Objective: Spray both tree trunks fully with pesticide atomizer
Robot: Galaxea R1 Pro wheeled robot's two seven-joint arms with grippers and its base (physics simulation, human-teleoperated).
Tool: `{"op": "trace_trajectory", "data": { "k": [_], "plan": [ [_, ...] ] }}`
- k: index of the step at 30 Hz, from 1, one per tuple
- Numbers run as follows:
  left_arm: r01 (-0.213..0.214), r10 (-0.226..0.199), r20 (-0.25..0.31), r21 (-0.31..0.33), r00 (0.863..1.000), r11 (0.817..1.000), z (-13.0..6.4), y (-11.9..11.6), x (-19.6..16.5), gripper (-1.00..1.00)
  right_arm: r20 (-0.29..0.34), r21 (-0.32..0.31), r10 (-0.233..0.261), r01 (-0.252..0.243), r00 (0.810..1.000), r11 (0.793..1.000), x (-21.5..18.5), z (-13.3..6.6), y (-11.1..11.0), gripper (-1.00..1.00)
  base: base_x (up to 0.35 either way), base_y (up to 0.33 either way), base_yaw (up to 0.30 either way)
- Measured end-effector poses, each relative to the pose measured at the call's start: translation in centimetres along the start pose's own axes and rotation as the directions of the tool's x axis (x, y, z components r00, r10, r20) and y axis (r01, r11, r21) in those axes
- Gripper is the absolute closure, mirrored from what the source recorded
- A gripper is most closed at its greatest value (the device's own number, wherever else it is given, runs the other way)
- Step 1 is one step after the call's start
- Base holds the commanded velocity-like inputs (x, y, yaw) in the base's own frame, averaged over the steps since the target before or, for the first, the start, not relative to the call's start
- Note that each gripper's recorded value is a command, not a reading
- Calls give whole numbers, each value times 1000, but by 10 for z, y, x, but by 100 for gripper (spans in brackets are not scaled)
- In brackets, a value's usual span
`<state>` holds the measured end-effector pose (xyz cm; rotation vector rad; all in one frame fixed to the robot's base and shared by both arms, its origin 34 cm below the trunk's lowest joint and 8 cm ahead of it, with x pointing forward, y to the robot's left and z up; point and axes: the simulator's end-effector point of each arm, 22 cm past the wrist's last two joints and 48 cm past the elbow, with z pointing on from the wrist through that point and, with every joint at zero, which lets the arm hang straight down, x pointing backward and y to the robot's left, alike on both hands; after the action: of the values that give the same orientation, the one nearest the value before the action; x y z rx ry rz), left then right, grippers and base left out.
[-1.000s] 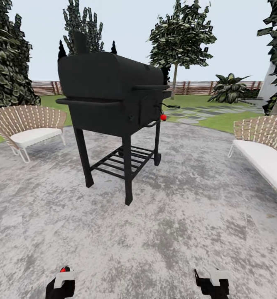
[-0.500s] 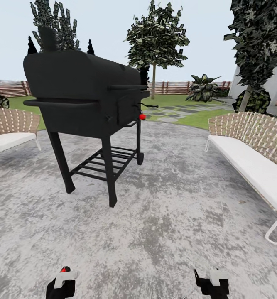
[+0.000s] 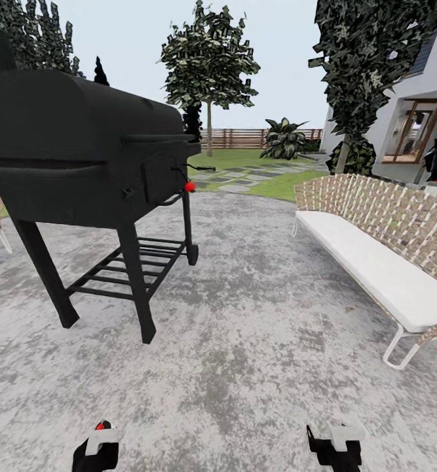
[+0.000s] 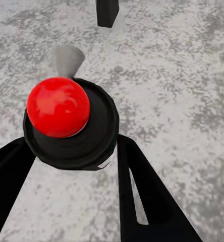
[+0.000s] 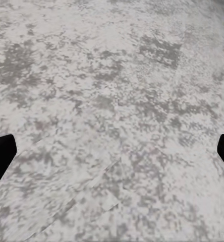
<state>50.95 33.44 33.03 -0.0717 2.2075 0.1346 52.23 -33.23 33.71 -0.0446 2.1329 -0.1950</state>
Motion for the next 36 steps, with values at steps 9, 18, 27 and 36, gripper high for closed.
{"op": "trace_trajectory", "data": {
  "k": [9,18,27,36],
  "plan": [
    [0,0,-2,-2,1000,1000,0,1,1,100,-1,-1,1,-1,1000,1000,0,0,1,-100,337,0,-253],
    [0,0,-4,-2,1000,1000,0,1,2,100,-1,-1,1,-1,1000,1000,0,0,1,-100,340,0,-19],
    [-2,2,-7,-3,1000,1000,-1,3,3,100,-1,-1,-1,1,1000,1000,0,0,0,-100,335,-22,0],
    [-2,2,-7,-4,1000,1000,0,3,3,100,-1,-1,-2,2,1000,1000,1,0,0,-100,288,-153,0]
  ]
}}
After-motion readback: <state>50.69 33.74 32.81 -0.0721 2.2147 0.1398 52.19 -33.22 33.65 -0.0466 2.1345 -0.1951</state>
